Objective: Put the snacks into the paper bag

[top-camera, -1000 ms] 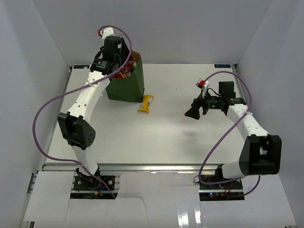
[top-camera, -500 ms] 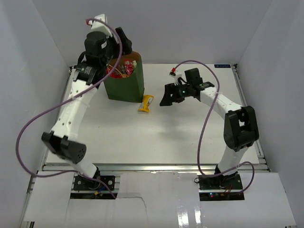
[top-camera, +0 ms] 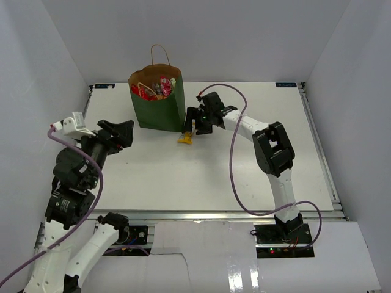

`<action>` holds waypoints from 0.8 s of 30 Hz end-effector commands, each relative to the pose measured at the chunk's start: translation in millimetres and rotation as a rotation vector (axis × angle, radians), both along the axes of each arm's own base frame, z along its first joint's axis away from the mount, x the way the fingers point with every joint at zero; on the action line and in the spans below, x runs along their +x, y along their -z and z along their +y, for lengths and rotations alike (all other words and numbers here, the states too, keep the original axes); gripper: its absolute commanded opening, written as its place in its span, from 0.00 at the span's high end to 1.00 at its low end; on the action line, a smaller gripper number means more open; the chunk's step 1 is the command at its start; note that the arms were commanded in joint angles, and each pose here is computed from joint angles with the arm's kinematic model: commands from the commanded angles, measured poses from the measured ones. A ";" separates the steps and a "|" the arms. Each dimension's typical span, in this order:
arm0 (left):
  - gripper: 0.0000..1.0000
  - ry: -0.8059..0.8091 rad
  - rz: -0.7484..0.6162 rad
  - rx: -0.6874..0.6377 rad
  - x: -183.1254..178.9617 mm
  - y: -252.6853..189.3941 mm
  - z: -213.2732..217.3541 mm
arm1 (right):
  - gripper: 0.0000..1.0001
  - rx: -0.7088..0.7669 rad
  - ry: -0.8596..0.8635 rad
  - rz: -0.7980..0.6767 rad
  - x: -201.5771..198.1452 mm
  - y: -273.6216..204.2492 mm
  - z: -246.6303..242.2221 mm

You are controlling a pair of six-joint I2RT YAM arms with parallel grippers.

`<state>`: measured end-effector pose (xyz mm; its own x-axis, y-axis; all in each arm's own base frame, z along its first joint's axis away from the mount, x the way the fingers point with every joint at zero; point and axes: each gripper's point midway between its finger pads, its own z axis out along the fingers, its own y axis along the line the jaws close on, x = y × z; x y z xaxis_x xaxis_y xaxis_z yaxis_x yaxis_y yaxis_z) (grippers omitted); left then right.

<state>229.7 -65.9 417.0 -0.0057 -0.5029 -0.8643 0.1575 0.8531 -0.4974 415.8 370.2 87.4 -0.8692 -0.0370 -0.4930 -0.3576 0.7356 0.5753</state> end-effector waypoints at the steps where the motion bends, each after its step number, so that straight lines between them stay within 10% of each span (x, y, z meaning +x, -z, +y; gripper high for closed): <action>1: 0.02 -0.013 0.176 -0.038 2.4 57.7 -2.0 | 0.17 -0.016 0.090 -0.045 23.2 -0.5 6.5; 11: 0.02 0.003 0.248 -0.077 2.1 84.3 -8.1 | 0.27 -0.067 0.070 -0.080 22.8 27.0 20.9; 24: 0.02 0.037 0.276 -0.123 3.6 104.4 -17.6 | 0.81 -0.048 0.040 -0.129 24.0 -3.1 -31.3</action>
